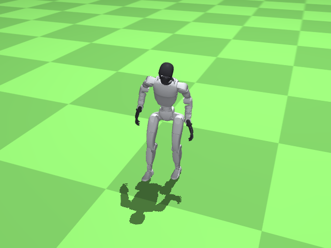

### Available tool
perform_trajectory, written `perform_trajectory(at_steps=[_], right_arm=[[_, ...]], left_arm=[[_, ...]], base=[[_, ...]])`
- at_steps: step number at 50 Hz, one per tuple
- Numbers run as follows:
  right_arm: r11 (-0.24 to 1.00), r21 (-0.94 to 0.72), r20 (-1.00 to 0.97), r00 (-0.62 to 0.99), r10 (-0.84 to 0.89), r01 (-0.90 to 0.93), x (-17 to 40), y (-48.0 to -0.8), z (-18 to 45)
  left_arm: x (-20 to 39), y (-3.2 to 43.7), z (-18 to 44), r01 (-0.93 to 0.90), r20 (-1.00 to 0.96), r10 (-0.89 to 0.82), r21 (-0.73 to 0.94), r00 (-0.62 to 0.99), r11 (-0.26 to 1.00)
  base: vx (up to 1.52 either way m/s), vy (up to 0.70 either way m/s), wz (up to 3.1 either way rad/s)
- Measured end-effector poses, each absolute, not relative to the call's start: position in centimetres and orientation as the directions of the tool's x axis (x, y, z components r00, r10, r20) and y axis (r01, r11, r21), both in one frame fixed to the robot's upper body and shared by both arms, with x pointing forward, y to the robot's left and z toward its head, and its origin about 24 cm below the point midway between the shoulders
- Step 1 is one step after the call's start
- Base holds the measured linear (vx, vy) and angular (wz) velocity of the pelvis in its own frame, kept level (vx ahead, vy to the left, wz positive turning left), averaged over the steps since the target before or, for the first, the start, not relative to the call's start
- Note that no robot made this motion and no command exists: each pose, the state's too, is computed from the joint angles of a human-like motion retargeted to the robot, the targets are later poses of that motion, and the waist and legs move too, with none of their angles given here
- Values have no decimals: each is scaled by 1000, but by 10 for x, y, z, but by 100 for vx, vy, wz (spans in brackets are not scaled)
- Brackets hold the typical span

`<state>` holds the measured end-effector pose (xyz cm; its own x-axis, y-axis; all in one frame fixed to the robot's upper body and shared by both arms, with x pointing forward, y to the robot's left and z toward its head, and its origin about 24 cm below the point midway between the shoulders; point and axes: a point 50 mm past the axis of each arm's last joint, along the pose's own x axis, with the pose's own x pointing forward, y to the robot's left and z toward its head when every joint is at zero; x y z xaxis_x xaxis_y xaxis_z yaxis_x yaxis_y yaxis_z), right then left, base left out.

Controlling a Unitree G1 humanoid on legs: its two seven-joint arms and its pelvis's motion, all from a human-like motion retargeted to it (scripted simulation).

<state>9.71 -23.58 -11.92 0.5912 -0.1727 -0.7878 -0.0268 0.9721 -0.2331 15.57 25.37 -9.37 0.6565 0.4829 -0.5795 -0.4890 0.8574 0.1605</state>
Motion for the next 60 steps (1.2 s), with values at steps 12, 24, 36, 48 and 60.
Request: perform_trajectory(at_steps=[12, 24, 36, 48, 60], right_arm=[[819, -545, -680, 666, -308, -178, 237, -288, -70], [908, -390, -268, 924, -272, 154, 185, -294, 5], [483, -715, 47, 725, -688, 505, 135, -448, 134], [-54, -492, 387, 162, -908, 869, 52, -534, 330], [-145, -270, 287, -64, -956, 952, 43, -543, 262]], left_arm=[[134, 214, -132, -540, -776, 354, 21, 521, 841], [-99, 331, -121, -124, -799, 572, 597, -185, 793], [-73, 422, -65, -106, -665, 728, 746, -168, 657], [-8, 482, 18, -724, -354, 929, 612, 109, 318], [134, 452, 45, -717, -226, 829, 419, 511, 556]], base=[[2, -11, 1], [54, -21, 86], [34, -27, 100], [9, -13, -18], [-7, -4, 28]])
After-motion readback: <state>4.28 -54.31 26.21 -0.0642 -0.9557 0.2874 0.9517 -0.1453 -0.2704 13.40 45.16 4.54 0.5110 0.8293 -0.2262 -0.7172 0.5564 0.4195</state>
